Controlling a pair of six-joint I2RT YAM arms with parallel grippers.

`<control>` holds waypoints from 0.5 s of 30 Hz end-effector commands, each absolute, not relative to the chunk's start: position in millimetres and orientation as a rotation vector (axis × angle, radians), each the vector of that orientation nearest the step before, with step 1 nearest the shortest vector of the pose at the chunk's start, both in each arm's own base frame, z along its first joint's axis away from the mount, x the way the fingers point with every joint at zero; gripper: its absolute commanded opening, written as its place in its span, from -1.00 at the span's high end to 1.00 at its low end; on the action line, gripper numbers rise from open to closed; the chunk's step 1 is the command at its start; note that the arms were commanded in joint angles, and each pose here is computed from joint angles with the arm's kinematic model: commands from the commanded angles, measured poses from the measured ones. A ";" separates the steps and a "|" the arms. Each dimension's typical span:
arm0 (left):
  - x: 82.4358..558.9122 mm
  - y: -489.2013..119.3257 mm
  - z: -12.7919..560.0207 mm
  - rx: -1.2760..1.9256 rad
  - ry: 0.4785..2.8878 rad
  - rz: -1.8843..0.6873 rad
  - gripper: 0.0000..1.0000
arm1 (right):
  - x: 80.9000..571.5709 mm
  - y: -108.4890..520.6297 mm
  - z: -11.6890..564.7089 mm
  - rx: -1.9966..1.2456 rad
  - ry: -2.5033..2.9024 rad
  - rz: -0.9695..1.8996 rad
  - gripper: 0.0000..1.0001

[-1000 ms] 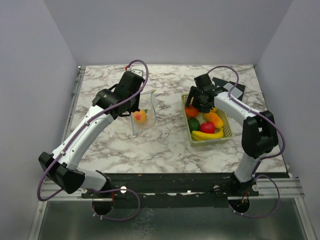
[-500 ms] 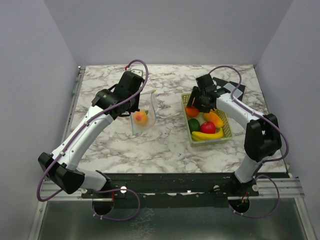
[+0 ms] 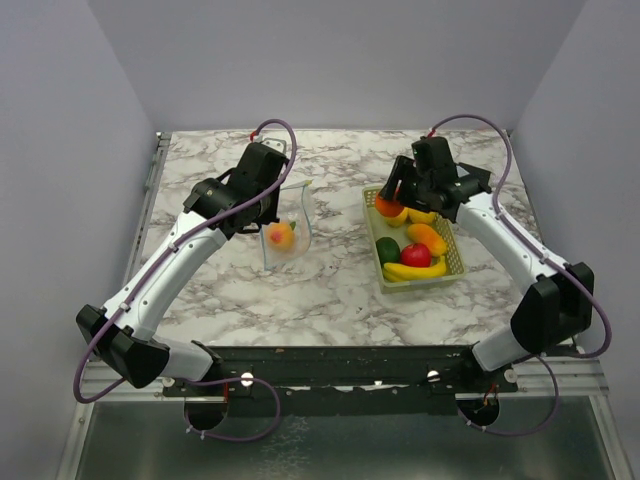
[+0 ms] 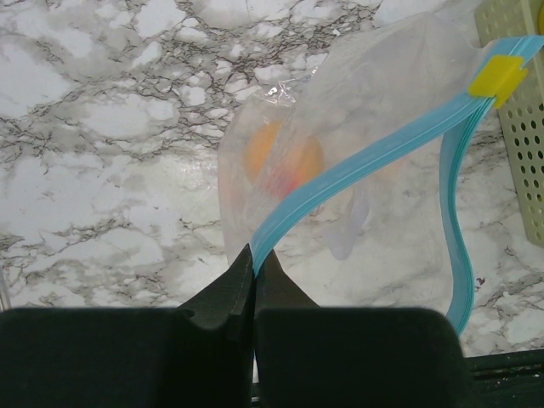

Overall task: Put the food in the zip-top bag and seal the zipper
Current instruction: Place the fake fruit in the zipper food storage bag.

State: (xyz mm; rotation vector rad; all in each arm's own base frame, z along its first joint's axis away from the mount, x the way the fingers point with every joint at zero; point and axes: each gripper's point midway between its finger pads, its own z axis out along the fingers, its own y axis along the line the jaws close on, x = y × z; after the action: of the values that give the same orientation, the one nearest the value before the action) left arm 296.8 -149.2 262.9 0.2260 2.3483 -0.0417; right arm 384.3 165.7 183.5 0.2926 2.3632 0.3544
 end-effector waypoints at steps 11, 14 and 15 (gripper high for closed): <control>299.6 -151.0 267.0 0.230 2.333 -0.042 1.00 | 330.7 251.2 317.3 -0.163 2.054 0.705 0.45; 300.1 -151.1 266.9 0.227 2.333 -0.041 1.00 | 312.3 273.9 339.6 -0.252 1.991 0.781 0.45; 299.9 -151.1 267.5 0.227 2.331 -0.042 1.00 | 305.6 281.5 346.2 -0.282 1.970 0.806 0.45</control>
State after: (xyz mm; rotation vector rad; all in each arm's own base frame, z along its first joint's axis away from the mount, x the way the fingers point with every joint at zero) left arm 296.9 -149.2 262.8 0.2259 2.3485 -0.0410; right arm 327.2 253.4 298.4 -0.1380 2.1147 0.6821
